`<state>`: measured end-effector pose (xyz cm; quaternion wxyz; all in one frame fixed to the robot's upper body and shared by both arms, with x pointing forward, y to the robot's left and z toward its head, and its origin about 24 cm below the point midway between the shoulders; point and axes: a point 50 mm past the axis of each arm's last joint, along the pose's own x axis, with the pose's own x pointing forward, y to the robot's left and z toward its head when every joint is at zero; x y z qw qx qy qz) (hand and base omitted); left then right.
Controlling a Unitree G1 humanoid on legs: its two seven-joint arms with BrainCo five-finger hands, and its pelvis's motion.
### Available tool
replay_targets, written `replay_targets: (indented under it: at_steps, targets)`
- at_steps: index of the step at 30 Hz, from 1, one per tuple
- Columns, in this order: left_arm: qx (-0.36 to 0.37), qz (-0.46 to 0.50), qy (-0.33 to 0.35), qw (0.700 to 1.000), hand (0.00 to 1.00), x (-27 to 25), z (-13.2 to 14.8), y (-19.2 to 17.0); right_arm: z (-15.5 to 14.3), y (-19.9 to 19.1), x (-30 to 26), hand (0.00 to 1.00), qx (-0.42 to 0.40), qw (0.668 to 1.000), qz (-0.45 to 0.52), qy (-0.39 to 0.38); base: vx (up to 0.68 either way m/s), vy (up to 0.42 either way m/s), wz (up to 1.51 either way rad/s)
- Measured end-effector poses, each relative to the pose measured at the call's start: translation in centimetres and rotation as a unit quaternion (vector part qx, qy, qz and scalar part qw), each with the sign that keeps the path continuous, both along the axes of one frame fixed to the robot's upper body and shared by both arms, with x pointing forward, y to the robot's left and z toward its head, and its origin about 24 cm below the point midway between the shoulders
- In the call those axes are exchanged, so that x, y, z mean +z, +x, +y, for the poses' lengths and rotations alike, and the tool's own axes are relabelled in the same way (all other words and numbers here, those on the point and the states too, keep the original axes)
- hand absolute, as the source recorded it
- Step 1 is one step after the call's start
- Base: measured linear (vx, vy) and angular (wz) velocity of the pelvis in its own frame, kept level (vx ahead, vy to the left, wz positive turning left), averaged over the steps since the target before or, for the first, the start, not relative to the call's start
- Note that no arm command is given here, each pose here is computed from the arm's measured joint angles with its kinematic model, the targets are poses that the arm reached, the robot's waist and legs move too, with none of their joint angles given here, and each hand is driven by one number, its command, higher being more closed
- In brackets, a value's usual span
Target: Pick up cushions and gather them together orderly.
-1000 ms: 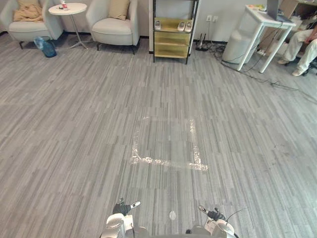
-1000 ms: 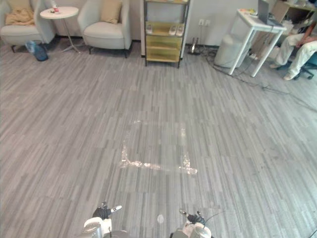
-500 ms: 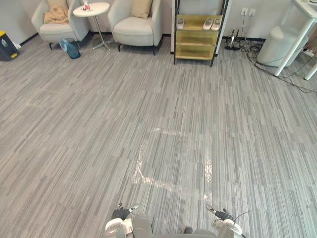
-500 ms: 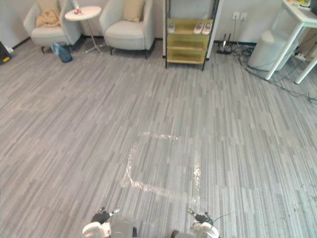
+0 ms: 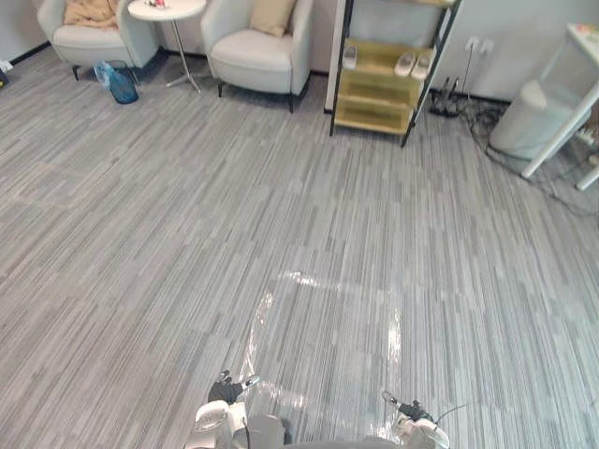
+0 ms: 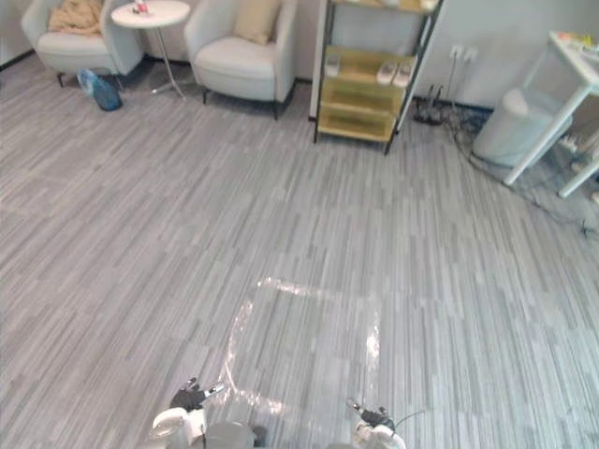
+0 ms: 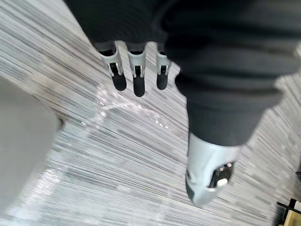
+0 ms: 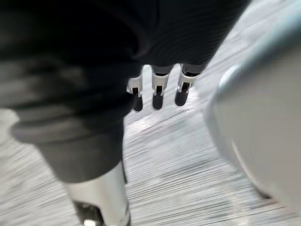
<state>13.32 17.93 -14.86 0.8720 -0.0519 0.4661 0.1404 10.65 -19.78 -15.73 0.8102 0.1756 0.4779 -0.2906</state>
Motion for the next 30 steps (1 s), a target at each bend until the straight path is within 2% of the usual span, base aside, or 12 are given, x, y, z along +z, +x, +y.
replay_targets:
  at_steps: [4,7,10,16,20,30]
  targets:
    - [0.005,-0.002,-0.003,1.0,0.0,0.0,-0.1,0.2,-0.6,0.4,0.2,0.0,-0.019,1.0,-0.008,-0.003,0.4,-0.151,0.42]
    - [0.022,0.019,-0.003,1.0,0.0,-0.5,0.3,-1.1,-0.7,-0.2,0.0,0.0,-0.026,1.0,0.0,-0.002,0.46,-0.302,0.59]
    - [0.044,0.029,-0.021,0.998,0.0,-0.8,-0.4,-2.1,-1.7,-0.3,0.1,0.0,-0.02,1.0,0.004,-0.015,0.45,-0.302,0.49]
    - [0.02,-0.002,-0.019,1.0,0.0,-0.1,-0.5,-0.5,-0.6,0.4,0.0,0.0,0.002,1.0,0.004,-0.005,0.36,-0.181,0.09]
    - [0.004,-0.006,-0.023,1.0,0.0,-0.1,-1.1,-0.1,-1.3,0.5,0.1,0.0,-0.007,1.0,0.003,-0.012,0.25,0.063,-0.35]
    - [-0.011,0.001,-0.011,1.0,0.0,-0.1,-0.1,-0.1,-0.6,-2.0,-0.6,0.0,0.002,0.999,0.037,-0.005,0.13,0.071,-0.02]
